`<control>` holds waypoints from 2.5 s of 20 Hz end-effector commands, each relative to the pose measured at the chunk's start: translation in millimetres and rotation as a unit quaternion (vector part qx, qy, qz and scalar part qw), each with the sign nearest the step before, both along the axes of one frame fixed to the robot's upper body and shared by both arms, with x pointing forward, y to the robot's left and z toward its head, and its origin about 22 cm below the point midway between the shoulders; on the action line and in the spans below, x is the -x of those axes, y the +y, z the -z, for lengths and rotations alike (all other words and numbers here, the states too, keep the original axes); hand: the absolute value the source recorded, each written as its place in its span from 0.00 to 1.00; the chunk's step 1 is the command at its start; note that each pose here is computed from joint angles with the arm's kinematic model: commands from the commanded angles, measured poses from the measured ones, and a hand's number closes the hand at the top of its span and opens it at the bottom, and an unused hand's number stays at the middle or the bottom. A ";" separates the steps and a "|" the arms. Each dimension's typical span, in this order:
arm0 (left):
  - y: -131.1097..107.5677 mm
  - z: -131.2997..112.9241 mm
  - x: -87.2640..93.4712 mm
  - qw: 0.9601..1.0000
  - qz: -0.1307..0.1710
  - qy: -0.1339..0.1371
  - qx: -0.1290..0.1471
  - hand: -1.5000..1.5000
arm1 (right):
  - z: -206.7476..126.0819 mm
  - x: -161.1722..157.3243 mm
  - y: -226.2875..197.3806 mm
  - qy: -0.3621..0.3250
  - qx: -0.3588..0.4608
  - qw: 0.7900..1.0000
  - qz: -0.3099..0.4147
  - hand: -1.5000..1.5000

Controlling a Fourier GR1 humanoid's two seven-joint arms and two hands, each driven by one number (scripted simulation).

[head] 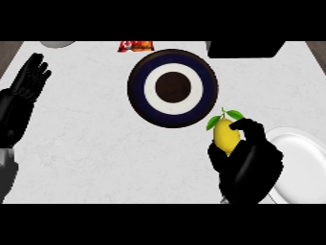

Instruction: Pick the lemon from the plate and place it in the plate

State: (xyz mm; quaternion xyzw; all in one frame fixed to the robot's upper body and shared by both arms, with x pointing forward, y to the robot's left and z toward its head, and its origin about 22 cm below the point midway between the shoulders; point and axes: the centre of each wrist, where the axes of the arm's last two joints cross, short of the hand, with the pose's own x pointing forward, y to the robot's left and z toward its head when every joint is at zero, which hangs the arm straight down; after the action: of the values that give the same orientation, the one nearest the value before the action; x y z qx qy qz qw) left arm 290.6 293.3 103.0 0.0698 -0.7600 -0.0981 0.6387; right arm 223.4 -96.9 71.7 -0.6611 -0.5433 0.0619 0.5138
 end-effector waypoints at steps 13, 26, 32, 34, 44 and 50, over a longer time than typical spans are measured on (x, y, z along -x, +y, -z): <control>-30.9 -5.0 -14.3 0.999 0.047 -0.018 0.008 0.50 | -55.7 -89.5 0.6 -0.029 -0.111 0.986 0.119 1.00; -30.2 -12.6 -21.0 0.998 0.063 -0.018 0.000 0.50 | -48.8 -160.3 -25.9 0.010 -0.188 0.966 0.176 0.00; -47.0 -9.7 -27.5 0.998 0.065 -0.023 0.001 0.50 | -40.5 -175.2 -28.3 -0.035 -0.223 0.966 0.128 0.00; -45.2 -12.8 -27.3 0.997 0.068 -0.024 0.005 0.50 | -36.5 -179.0 -29.4 -0.058 -0.221 0.966 0.119 0.00; -50.2 -14.1 -30.5 0.998 0.061 -0.018 0.005 0.50 | -52.0 -188.7 -33.8 -0.241 -0.258 0.932 0.078 0.00; -32.7 -1.8 -28.2 0.999 0.037 -0.007 0.002 0.50 | -20.6 -176.5 -47.1 -0.291 -0.275 0.912 0.089 0.00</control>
State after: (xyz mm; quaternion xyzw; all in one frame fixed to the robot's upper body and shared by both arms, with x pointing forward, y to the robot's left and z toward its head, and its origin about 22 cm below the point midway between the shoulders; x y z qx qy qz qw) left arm 316.7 251.4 108.1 0.0304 -0.7705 -0.1262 0.6241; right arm 405.9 -144.0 104.1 -0.5847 -0.6073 -0.2277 0.4873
